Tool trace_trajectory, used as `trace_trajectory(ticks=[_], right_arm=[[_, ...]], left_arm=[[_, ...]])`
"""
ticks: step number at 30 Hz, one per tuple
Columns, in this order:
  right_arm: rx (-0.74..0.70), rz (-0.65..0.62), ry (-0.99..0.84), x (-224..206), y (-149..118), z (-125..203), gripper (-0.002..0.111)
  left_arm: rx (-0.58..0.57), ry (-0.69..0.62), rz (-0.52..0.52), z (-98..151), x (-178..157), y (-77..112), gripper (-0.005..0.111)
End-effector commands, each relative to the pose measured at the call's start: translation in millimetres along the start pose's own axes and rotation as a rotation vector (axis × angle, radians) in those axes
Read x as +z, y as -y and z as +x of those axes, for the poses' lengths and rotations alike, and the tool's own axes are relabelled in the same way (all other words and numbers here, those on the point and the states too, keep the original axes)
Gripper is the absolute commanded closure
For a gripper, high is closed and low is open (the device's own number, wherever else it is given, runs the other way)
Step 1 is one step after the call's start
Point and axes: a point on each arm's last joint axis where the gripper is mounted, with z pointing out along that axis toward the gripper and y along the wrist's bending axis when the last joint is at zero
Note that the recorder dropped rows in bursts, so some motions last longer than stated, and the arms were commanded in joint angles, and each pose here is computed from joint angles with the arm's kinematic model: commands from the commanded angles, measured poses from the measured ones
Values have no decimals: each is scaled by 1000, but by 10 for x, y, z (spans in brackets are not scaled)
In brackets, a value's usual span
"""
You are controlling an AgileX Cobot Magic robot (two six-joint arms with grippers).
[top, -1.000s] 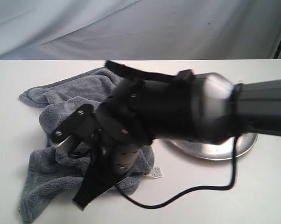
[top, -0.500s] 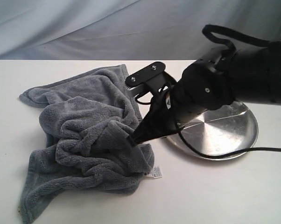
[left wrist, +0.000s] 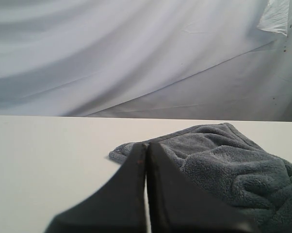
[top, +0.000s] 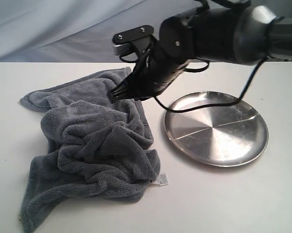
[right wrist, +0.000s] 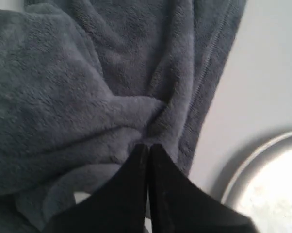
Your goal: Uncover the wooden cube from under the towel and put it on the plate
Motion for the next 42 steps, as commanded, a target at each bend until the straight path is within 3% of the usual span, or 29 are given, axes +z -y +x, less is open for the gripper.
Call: trace_trajectory(ticks=[1, 6, 11, 14, 20, 24, 42], right_arm=[[-27, -79, 15, 224, -366, -184, 108], [-148, -134, -17, 483, -862, -267, 108], [-171, -125, -8, 522, -900, -258, 108], [-195, -103, -16, 524, -879, -252, 96], [-253, -99, -12, 520, -918, -245, 54], [-343, -76, -5, 525, -948, -238, 36], [-410, -32, -64, 779, -961, -103, 35]], left_arm=[[-2, -1, 1, 12, 1, 0, 105], [-2, -1, 1, 12, 1, 0, 105], [2, -1, 1, 12, 1, 0, 105], [2, -1, 1, 12, 1, 0, 105], [-2, -1, 1, 12, 1, 0, 105], [-2, -1, 1, 12, 1, 0, 105], [0, -1, 1, 12, 1, 0, 105]])
